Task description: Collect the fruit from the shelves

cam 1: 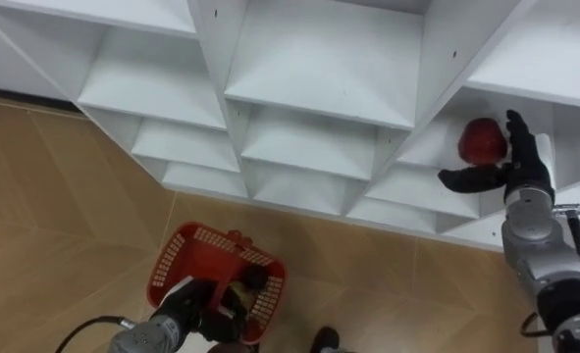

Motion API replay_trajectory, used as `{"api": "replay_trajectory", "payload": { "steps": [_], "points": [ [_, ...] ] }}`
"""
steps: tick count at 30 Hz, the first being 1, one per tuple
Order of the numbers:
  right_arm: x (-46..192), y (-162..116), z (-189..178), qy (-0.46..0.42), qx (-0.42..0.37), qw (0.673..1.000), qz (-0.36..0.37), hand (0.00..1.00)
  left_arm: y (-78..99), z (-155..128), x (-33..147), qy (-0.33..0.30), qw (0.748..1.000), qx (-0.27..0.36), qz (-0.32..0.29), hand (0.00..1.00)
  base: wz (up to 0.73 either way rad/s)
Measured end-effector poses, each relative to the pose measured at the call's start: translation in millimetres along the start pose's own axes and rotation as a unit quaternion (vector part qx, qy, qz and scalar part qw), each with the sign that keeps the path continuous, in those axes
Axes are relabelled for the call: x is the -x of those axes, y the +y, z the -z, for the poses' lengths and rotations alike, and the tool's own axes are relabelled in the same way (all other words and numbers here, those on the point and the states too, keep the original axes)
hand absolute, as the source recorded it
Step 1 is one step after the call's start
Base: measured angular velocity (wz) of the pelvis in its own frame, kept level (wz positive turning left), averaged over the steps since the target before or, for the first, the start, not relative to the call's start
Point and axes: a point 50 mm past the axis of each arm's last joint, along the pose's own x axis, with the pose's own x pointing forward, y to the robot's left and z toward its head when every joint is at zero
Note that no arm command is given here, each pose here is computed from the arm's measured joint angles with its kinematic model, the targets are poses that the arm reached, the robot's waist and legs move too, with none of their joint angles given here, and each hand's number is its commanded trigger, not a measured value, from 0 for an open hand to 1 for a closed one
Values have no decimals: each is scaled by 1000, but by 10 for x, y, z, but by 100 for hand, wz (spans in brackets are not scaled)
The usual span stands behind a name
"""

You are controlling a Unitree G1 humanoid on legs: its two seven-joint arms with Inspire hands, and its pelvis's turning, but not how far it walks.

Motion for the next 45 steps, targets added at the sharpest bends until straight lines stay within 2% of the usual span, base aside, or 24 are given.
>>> {"api": "replay_trajectory", "payload": {
  "steps": [28,45],
  "points": [
    [-24,1,-80,-10,0,1000,20,0,-108,-8,-25,-1,1000,4,3,100,-1],
    [-33,5,-98,-1,-38,999,21,0,-119,33,-30,10,1000,0,4,100,0]
  ]
}}
